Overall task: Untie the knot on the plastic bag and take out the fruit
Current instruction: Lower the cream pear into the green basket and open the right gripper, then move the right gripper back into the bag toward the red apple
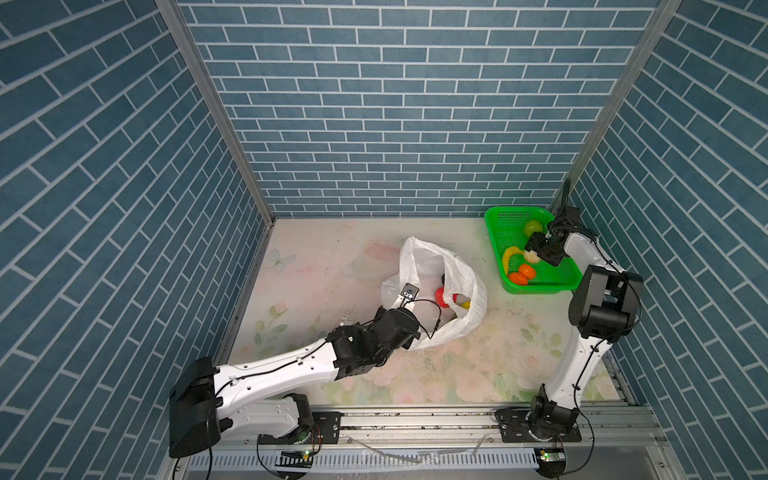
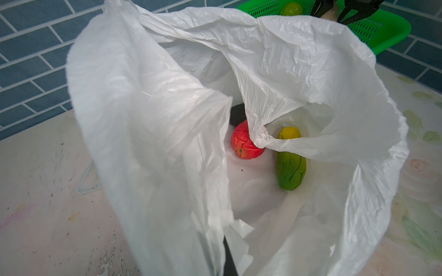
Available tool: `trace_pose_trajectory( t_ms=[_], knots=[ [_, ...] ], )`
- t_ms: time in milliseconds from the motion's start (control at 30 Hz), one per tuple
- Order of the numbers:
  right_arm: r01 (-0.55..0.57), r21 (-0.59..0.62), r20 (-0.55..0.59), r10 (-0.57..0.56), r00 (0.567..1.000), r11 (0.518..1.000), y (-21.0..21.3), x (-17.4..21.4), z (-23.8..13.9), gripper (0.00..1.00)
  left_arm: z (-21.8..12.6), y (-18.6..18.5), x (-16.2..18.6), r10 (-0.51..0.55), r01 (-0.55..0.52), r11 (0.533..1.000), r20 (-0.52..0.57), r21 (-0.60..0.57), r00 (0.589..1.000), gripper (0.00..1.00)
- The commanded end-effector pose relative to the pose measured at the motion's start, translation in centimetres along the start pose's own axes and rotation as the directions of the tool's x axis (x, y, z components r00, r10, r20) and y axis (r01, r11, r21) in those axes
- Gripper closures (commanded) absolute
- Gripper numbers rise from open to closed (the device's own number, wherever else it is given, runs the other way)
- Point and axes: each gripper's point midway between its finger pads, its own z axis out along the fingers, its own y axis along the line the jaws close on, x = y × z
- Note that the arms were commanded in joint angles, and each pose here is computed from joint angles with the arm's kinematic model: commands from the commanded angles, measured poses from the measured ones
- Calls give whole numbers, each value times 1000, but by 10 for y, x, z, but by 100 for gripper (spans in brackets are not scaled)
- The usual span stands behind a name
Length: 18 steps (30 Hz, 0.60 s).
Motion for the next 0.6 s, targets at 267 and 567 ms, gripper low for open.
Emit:
trace_pose_trajectory(
  t_ms=[267, 567],
  knots=[
    [18, -10, 35, -18, 999, 1000, 9, -4, -29, 21, -5, 2, -5, 13, -13, 1000, 17, 10, 1000, 100],
    [98, -124, 23, -96, 995, 987, 59, 39, -95, 22, -8, -3, -10, 10, -12, 999, 38, 40, 999, 100]
  ],
)
